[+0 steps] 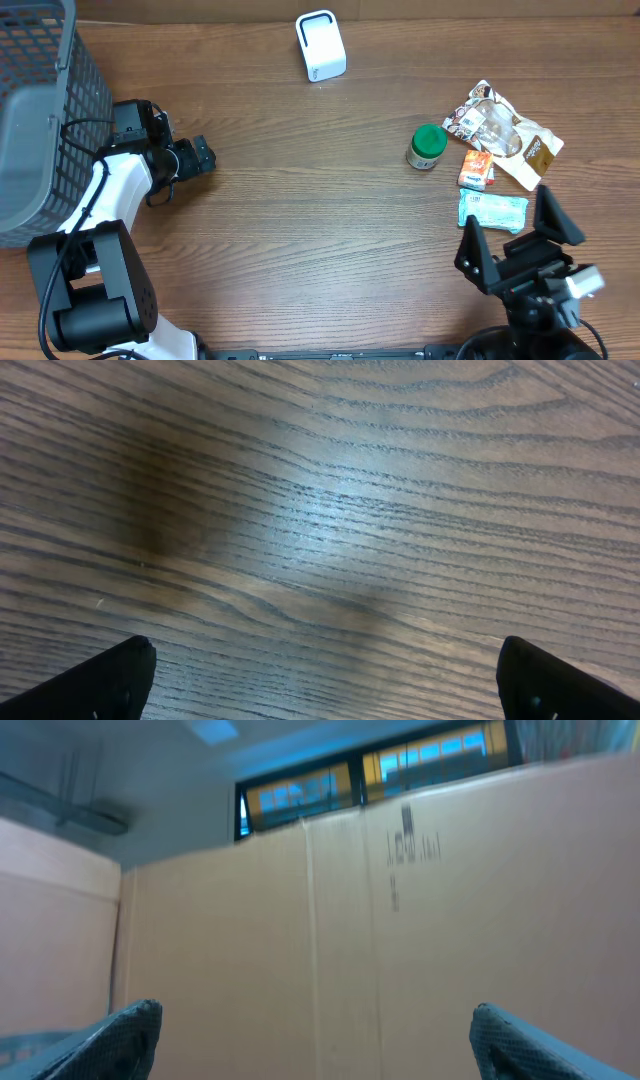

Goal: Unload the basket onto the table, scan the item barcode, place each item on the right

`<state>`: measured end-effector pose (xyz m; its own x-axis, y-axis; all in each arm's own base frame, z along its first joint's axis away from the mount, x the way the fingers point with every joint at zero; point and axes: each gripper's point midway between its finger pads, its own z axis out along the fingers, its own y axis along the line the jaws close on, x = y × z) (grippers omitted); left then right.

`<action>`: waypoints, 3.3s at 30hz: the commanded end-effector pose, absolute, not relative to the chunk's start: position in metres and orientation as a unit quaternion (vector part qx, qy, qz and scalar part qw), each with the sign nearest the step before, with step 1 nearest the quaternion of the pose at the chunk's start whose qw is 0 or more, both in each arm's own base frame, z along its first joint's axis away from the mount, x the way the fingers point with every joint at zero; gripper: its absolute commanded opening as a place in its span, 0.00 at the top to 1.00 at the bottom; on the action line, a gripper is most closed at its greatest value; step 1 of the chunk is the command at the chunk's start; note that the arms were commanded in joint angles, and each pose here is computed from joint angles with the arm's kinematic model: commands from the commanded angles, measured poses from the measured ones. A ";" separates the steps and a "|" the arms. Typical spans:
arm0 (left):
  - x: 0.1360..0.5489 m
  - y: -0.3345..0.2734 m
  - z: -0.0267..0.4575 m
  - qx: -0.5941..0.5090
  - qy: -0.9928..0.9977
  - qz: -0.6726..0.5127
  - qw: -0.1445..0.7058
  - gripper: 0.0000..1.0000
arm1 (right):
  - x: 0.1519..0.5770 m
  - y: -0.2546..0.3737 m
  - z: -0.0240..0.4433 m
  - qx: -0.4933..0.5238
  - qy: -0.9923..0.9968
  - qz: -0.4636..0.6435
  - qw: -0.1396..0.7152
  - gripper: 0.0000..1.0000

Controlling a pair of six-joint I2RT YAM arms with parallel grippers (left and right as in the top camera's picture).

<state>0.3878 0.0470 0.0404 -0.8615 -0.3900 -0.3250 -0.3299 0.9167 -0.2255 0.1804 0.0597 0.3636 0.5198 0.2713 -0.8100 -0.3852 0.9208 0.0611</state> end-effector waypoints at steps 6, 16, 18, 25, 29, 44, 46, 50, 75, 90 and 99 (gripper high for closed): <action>0.392 0.052 0.042 -0.181 0.962 -0.072 0.191 0.00 | 0.193 0.063 0.322 -0.067 0.474 0.186 0.858 0.00; 0.392 0.052 0.042 -0.181 0.962 -0.072 0.191 0.00 | 0.220 0.068 0.262 -0.063 0.566 0.180 0.802 0.00; 0.392 0.052 0.042 -0.181 0.962 -0.073 0.191 0.00 | 0.226 0.069 0.245 -0.061 0.596 0.176 0.781 0.00; 0.392 0.052 0.042 -0.181 0.962 -0.072 0.191 0.00 | 0.237 0.067 0.181 -0.053 0.696 0.157 0.698 0.00; 0.392 0.052 0.042 -0.181 0.962 -0.073 0.191 0.01 | 0.238 0.064 0.170 -0.046 0.713 0.148 0.684 0.00; 0.392 0.052 0.042 -0.181 0.962 -0.072 0.191 0.00 | 0.238 0.063 0.170 -0.045 0.713 0.147 0.684 0.00; 0.392 0.052 0.042 -0.181 0.962 -0.072 0.191 0.00 | 0.238 0.063 0.170 -0.045 0.713 0.147 0.684 0.00; 0.392 0.052 0.042 -0.181 0.962 -0.073 0.191 0.00 | 0.238 0.063 0.170 -0.045 0.713 0.147 0.684 0.00; 0.394 0.052 0.062 -0.178 0.957 -0.072 0.215 0.00 | 0.238 0.063 0.170 -0.045 0.713 0.147 0.684 0.00; 0.347 0.043 0.304 -0.132 0.841 -0.065 0.520 0.00 | 0.238 0.063 0.170 -0.045 0.713 0.147 0.684 0.00; 0.323 0.025 0.341 -0.106 0.814 -0.074 0.567 0.00 | 0.238 0.063 0.170 -0.045 0.713 0.147 0.684 0.00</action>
